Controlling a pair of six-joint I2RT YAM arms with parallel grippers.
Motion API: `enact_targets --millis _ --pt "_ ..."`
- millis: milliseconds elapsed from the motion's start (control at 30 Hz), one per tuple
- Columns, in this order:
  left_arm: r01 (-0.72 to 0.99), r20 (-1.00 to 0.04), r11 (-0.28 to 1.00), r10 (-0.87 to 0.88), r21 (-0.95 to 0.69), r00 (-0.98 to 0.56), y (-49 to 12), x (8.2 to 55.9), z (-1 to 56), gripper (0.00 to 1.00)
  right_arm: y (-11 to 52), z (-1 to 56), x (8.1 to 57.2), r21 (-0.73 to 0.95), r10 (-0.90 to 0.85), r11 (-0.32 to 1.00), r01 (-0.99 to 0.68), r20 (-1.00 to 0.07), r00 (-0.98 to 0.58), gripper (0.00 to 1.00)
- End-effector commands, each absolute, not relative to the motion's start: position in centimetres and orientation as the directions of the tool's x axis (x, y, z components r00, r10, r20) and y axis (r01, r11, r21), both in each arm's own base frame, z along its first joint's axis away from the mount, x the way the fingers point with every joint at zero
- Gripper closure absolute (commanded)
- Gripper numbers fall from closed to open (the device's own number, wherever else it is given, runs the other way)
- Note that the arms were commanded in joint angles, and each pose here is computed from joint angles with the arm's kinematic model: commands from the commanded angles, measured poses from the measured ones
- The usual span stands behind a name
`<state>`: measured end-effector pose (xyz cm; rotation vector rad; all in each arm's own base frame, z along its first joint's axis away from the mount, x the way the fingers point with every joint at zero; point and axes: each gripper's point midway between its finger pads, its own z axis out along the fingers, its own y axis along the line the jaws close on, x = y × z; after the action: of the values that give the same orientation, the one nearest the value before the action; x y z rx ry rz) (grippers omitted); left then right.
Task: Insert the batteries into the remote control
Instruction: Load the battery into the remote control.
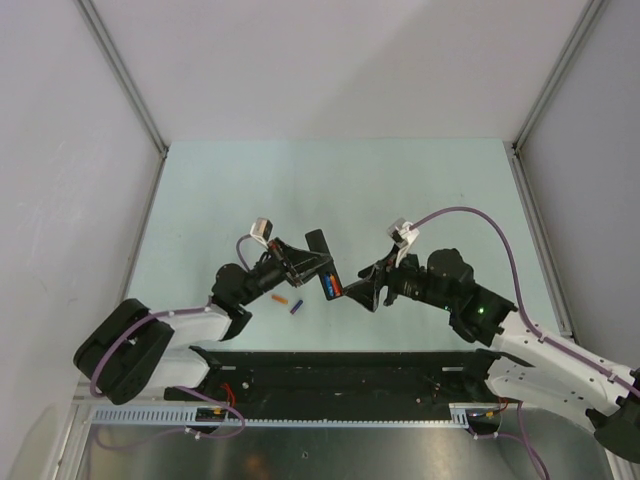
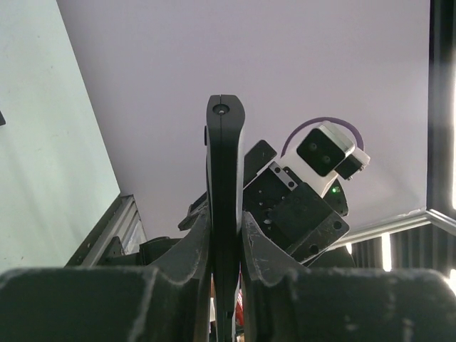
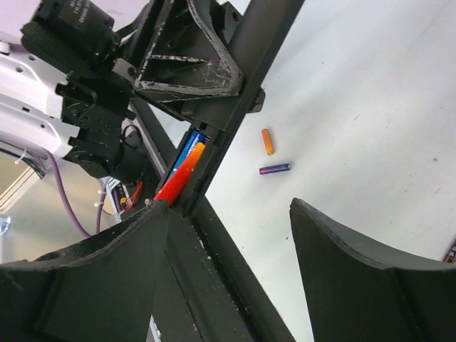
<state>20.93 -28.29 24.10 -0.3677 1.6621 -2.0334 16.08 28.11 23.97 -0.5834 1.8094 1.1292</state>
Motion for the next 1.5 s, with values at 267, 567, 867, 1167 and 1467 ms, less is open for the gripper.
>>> enact_targets --millis 267,567,867,1167,1467 --pt "0.259 -0.135 -0.17 -0.523 -0.951 -0.841 -28.0 20.6 26.3 1.0 29.7 26.7 15.0 0.457 0.118 0.329 -0.826 -0.888 -0.444 0.28" --pt "0.27 -0.144 -0.173 -0.522 -0.947 -0.841 -28.0 20.4 26.6 1.0 30.0 25.0 15.5 0.469 0.081 0.363 -0.805 -0.877 -0.475 0.31" --pt "0.272 -0.147 -0.17 -0.526 -0.947 -0.838 -27.8 20.3 26.6 1.0 30.1 24.8 15.7 0.471 0.081 0.368 -0.802 -0.875 -0.477 0.32" --pt "0.274 -0.149 -0.173 -0.521 -0.946 -0.841 -27.9 20.0 26.7 1.0 30.1 24.0 16.4 0.482 0.077 0.4 -0.78 -0.865 -0.495 0.34" --pt "0.274 -0.15 -0.179 -0.508 -0.945 -0.848 -27.9 19.3 26.6 1.0 29.8 23.9 17.4 0.499 0.1 0.422 -0.757 -0.855 -0.508 0.36"
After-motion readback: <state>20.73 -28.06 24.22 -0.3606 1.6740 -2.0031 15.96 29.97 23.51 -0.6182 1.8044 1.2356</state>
